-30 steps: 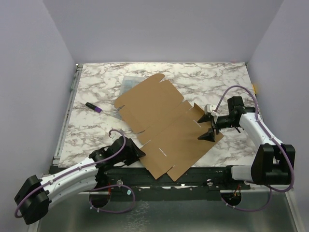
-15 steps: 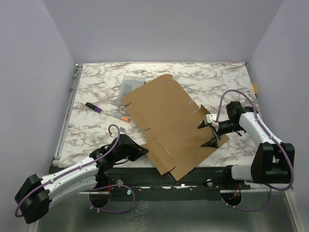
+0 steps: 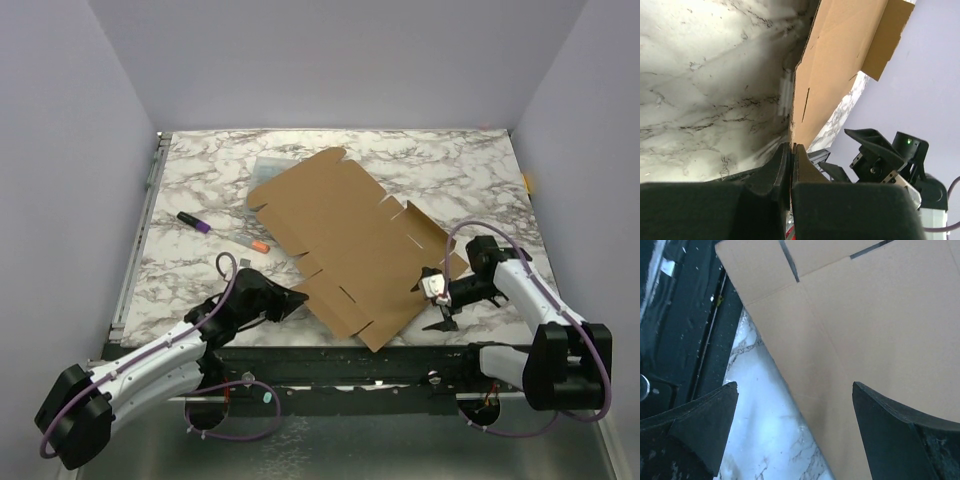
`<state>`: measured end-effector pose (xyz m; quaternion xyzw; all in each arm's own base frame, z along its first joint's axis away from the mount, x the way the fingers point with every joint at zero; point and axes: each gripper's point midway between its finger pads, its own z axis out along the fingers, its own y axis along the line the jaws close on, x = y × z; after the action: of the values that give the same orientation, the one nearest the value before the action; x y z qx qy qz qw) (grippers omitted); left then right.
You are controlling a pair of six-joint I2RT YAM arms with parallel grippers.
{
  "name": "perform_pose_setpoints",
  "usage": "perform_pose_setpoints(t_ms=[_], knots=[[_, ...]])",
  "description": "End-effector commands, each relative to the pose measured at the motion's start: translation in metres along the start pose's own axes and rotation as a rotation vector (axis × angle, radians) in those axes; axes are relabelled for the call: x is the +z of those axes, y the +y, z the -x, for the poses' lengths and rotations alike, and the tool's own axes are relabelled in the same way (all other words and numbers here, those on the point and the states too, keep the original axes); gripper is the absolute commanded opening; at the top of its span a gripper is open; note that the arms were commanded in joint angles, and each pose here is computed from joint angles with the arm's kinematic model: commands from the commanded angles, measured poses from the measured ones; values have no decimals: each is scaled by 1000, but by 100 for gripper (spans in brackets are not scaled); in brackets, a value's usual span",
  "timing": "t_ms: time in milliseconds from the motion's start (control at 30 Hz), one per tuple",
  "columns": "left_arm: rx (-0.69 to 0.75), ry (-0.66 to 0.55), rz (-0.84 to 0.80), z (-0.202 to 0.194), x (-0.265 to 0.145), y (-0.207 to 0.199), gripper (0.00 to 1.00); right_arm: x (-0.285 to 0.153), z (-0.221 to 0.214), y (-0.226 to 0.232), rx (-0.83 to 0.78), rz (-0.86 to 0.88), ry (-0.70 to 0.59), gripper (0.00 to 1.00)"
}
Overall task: Fold the paper box
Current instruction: Fold the paper box at the center of the board.
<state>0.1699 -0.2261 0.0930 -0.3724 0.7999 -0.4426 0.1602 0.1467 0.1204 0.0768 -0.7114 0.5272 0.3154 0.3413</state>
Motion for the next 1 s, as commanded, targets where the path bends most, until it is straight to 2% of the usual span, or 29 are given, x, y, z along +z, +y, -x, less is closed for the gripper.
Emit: perform_pose_setpoints(t_ms=[0, 233, 533, 967], knots=[[-34, 24, -64, 4, -3, -31, 0, 0, -11, -12, -138, -45, 57, 100], [-32, 50, -64, 5, -3, -35, 0, 4, -28, -30, -246, -130, 104, 99], [-37, 71, -60, 2, -5, -29, 0, 9, -38, -49, -293, -168, 101, 93], [-15, 87, -13, -1, -2, -7, 0, 8, -37, -45, -307, -142, 108, 69]])
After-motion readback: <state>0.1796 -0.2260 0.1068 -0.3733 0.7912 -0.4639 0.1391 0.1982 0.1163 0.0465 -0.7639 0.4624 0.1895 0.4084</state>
